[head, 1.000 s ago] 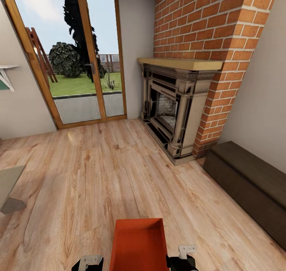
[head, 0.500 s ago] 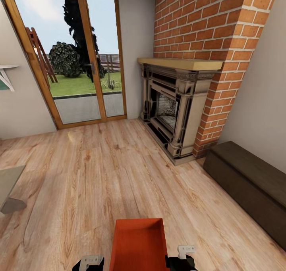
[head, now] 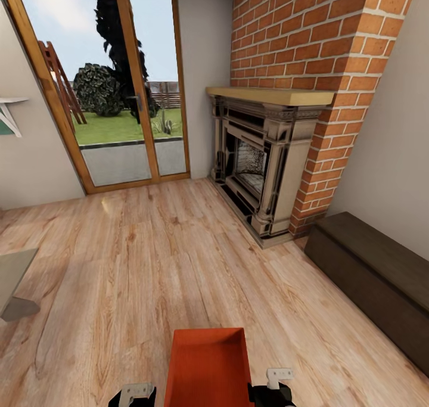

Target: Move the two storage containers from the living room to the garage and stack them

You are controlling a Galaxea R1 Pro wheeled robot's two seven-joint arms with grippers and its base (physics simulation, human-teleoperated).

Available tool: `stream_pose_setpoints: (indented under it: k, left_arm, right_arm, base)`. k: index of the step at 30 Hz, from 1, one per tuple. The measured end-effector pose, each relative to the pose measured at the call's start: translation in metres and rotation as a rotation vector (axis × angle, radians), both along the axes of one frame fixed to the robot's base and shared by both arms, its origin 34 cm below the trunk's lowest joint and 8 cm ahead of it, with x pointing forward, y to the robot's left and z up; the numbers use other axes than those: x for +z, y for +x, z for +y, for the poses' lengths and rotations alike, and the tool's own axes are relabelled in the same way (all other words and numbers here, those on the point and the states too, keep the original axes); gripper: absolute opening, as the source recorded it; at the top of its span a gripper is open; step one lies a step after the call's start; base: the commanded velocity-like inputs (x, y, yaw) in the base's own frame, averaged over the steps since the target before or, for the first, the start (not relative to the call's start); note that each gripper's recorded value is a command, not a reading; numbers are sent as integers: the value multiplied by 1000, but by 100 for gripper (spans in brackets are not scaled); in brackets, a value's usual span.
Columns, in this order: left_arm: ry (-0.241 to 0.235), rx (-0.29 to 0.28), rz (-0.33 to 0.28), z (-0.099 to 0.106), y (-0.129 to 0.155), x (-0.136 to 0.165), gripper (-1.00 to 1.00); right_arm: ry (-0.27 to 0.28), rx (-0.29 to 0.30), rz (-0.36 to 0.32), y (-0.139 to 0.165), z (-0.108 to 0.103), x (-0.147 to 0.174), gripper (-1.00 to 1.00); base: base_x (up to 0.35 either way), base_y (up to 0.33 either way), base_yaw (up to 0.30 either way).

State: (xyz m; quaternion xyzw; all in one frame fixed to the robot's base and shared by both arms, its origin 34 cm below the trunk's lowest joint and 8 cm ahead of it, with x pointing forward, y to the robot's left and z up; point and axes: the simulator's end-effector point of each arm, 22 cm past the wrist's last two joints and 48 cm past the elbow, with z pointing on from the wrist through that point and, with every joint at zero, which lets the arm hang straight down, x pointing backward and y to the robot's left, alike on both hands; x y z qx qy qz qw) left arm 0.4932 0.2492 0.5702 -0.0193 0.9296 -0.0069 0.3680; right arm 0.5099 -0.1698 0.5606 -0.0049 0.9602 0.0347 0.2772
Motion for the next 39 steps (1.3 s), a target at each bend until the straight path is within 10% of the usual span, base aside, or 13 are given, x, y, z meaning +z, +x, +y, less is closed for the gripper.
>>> stream_pose_setpoints:
  k: [39]
  left_arm:
    - [-48,-7,-27,-36,24,16,100]
  right_arm:
    - [-49,-16,-21,20,-19,7,100]
  base:
    - [0,0,0]
